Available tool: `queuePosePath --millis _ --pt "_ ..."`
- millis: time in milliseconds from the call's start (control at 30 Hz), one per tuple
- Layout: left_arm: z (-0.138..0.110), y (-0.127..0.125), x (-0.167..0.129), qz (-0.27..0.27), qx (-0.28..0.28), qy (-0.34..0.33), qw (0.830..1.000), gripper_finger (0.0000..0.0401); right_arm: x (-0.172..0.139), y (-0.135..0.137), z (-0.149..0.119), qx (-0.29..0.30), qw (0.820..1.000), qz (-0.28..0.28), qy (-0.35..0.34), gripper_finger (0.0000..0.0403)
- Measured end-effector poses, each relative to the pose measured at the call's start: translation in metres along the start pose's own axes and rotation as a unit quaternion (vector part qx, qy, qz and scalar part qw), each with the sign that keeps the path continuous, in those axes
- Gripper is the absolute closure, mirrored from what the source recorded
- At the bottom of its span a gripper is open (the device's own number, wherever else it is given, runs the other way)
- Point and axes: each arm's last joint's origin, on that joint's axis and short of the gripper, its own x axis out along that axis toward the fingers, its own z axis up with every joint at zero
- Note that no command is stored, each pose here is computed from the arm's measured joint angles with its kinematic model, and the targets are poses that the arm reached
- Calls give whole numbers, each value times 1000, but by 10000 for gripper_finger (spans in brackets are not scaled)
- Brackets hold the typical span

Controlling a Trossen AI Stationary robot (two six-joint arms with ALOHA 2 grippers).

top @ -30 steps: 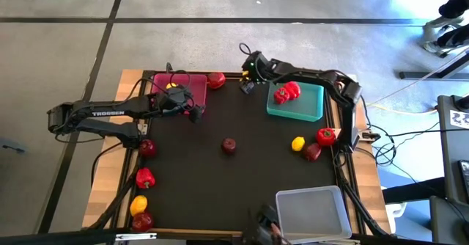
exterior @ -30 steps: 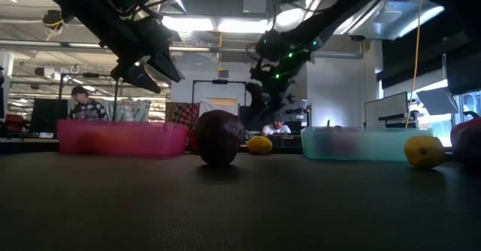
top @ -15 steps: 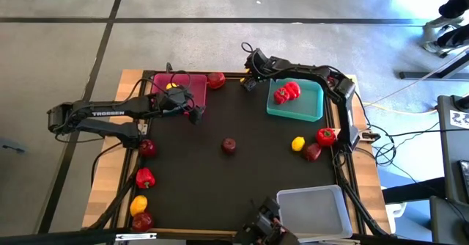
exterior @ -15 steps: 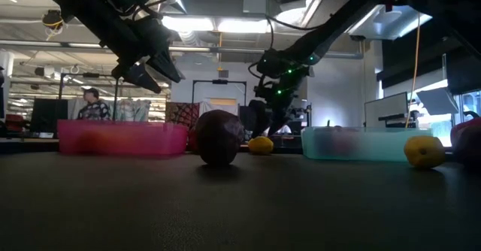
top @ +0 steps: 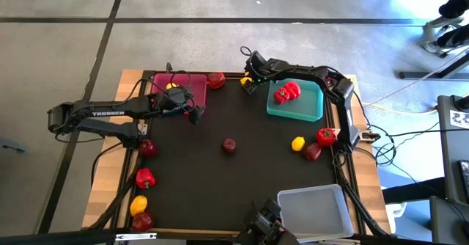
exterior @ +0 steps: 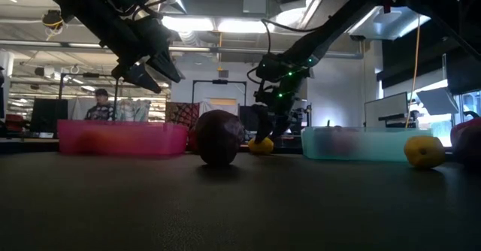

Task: Sort produce into baskets
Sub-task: Put the lemon into the pink bin

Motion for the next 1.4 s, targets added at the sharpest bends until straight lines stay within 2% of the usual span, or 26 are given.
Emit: queuePosePath --millis 133,467,800,1067,1400 --pt "0 0 0 0 -9 0 1000 17 0 0 0 0 1000 0 0 183" --pt "0 0 0 0 -20 0 1000 17 0 -1 1 -1 1000 -17 -4 286" --pt "0 0 0 0 -29 0 1000 17 0 -1 0 -2 1000 -13 -1 328" --pt "0 0 0 0 -30 1 1000 17 0 0 0 -17 1000 -13 -1 392" --pt "-1 0 0 1 -29 4 1000 17 -20 20 5 -47 999 14 -20 387"
